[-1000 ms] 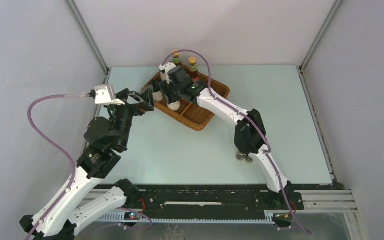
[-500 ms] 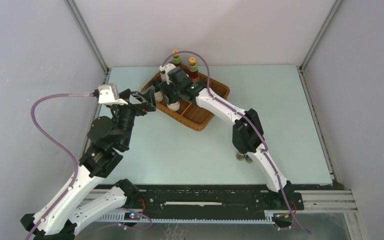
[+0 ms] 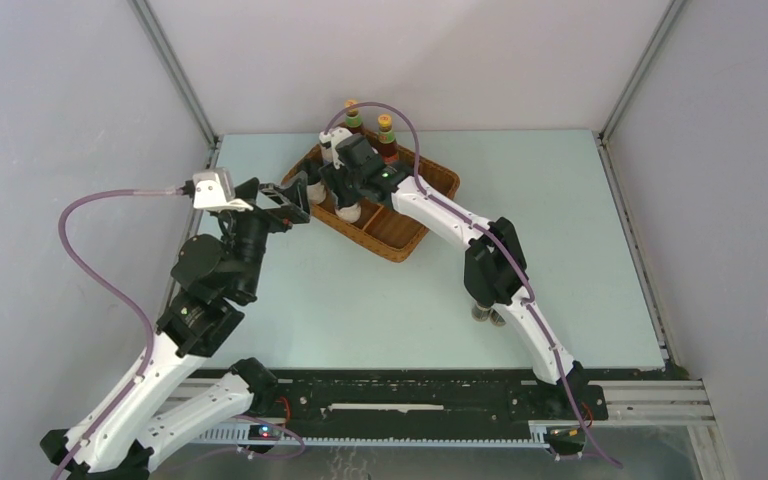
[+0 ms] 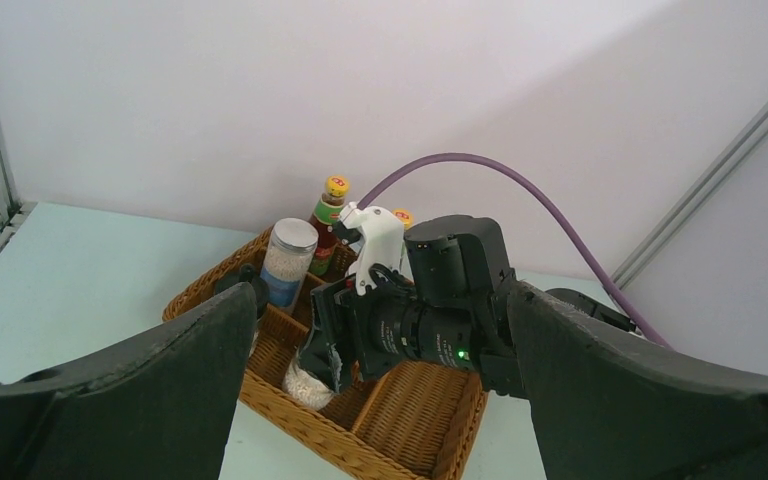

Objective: Organize the condiment bottles
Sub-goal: Place the bottle in the storage box.

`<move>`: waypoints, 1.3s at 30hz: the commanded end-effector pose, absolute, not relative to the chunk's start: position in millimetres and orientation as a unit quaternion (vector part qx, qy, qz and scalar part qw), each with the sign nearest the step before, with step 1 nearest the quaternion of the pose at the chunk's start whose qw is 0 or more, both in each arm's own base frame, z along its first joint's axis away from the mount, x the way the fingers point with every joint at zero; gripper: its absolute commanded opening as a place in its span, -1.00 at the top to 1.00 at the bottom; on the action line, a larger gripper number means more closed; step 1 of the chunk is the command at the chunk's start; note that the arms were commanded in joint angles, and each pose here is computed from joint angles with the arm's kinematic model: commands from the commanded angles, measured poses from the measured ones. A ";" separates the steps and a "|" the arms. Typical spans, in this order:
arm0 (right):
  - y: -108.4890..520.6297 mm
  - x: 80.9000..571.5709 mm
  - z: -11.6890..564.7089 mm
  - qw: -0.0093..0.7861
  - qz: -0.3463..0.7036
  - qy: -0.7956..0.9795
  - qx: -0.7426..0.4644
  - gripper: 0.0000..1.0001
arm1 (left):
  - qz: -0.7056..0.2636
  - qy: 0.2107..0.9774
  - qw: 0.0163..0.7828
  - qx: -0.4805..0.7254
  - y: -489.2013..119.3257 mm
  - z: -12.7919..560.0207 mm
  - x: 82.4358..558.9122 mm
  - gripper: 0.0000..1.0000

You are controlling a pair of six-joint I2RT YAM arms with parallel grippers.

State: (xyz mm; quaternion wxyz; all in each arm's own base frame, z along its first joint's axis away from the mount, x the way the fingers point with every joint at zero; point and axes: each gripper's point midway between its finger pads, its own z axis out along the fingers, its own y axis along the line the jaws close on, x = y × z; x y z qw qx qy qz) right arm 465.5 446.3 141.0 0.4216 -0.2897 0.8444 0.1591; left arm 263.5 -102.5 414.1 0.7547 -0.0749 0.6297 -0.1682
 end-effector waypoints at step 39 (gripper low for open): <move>450.8 480.3 161.8 0.455 0.162 0.828 -0.285 -0.38 | -0.163 0.622 0.762 -0.079 -99.4 412.3 263.3 -1.00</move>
